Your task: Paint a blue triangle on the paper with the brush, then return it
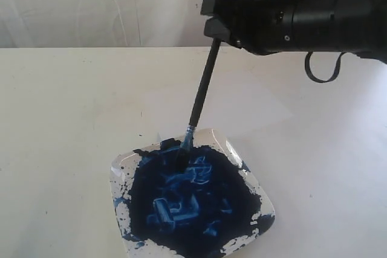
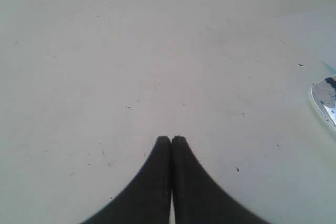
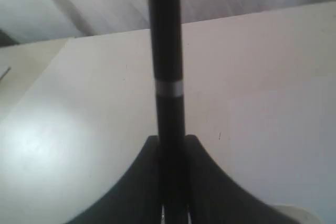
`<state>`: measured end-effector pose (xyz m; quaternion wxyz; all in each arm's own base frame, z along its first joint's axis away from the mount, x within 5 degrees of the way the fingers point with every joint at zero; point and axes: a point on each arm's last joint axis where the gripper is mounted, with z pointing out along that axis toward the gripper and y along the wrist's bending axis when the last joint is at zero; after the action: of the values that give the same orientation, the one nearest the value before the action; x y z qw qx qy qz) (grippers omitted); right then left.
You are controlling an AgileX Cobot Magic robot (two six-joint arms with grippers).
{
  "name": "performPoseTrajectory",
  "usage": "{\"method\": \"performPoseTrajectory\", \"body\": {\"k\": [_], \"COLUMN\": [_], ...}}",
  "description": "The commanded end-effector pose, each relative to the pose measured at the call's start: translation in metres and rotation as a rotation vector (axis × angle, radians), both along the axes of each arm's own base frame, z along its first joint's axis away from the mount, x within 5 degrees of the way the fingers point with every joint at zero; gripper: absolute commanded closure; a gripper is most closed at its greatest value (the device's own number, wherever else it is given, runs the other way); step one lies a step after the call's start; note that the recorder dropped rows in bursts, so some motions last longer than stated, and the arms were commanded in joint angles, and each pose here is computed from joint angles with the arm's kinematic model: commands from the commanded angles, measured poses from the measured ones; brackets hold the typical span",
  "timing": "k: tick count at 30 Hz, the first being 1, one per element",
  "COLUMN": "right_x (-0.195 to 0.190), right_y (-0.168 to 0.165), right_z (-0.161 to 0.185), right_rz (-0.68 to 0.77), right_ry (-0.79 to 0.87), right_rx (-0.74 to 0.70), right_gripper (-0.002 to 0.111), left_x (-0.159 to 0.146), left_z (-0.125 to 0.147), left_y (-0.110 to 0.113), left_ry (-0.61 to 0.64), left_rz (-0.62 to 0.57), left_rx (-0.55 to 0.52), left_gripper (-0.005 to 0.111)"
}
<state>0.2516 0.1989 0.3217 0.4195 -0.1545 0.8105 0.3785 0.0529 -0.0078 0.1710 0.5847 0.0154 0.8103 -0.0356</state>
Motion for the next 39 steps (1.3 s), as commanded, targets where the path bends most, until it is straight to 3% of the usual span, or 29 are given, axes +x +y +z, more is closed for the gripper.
{"method": "performPoseTrajectory", "body": {"k": [1,14,18,23,31,39], "right_x": [-0.008,-0.003,-0.007,-0.004,0.009,0.021], "right_y": [0.010,0.025,0.027,0.027,0.038,0.037], "right_z": [0.005,-0.014,-0.015,-0.017,-0.053,-0.065], "right_rz": [0.097,0.114,0.234,0.254,0.287,0.196], "right_ry": [-0.146,-0.131,-0.270,-0.353,-0.260,-0.234], "right_rx": [-0.086,-0.136,-0.237,-0.303,-0.352,-0.383], "right_gripper": [0.108,0.108,0.108,0.108,0.108,0.108], "left_x": [0.000,0.000,0.000,0.000,0.000,0.000], "left_z": [-0.001,-0.001,-0.001,-0.001,-0.001,-0.001], "left_y": [0.000,0.000,0.000,0.000,0.000,0.000], "left_ry": [-0.001,-0.001,-0.001,-0.001,-0.001,-0.001], "left_rz": [0.002,0.002,0.002,0.002,0.002,0.002], "left_rx": [-0.014,-0.014,-0.014,-0.014,-0.014,-0.014], "left_gripper": [0.107,0.107,0.107,0.107,0.107,0.107]}}
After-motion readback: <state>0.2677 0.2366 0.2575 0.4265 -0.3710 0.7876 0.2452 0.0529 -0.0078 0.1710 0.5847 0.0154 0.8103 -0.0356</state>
